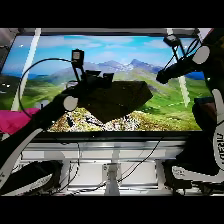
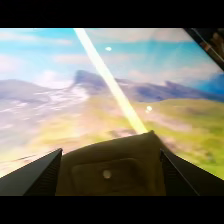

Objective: Fold the clothes and pants, and hang the long-sleeved shirts on hangers.

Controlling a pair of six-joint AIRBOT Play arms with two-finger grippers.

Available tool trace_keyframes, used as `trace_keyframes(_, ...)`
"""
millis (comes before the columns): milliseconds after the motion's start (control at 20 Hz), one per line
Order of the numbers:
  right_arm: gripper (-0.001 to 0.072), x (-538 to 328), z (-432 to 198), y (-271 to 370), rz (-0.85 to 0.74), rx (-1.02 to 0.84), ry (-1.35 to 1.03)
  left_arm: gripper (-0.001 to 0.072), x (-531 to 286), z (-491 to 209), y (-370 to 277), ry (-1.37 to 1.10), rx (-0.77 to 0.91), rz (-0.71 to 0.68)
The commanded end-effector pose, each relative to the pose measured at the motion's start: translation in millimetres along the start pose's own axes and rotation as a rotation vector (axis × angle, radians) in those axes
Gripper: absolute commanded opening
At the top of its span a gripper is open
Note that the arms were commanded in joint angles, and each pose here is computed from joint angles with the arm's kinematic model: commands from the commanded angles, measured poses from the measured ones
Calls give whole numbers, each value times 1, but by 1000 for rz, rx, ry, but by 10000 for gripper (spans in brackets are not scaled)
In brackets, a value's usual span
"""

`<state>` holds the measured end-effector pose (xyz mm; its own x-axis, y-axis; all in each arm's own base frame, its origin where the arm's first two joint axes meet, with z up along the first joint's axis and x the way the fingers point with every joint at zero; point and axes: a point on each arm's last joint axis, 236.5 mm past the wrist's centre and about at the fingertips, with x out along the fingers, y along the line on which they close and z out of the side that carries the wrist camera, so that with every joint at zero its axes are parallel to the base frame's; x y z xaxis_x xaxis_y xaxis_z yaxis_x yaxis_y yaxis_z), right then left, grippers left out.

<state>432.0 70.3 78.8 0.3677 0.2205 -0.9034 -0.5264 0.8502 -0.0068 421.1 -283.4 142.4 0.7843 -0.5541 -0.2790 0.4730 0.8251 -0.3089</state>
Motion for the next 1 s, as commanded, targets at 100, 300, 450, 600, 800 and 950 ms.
trace_keyframes(100,475,63,-36,56,226,-334,52,700,-48,-8,44,188,-40,44)
trace_keyframes(300,519,101,-58,77,261,-567,61,700,-66,2,56,189,-52,64)
trace_keyframes(450,485,118,-50,89,241,-200,70,700,-67,2,55,189,-53,62)
trace_keyframes(600,486,127,-47,90,237,117,97,699,-66,2,55,190,-55,62)
trace_keyframes(800,486,134,-42,110,326,301,105,699,-66,1,55,193,-83,64)
trace_keyframes(950,486,143,-59,106,349,510,200,698,-67,-3,54,211,-85,60)
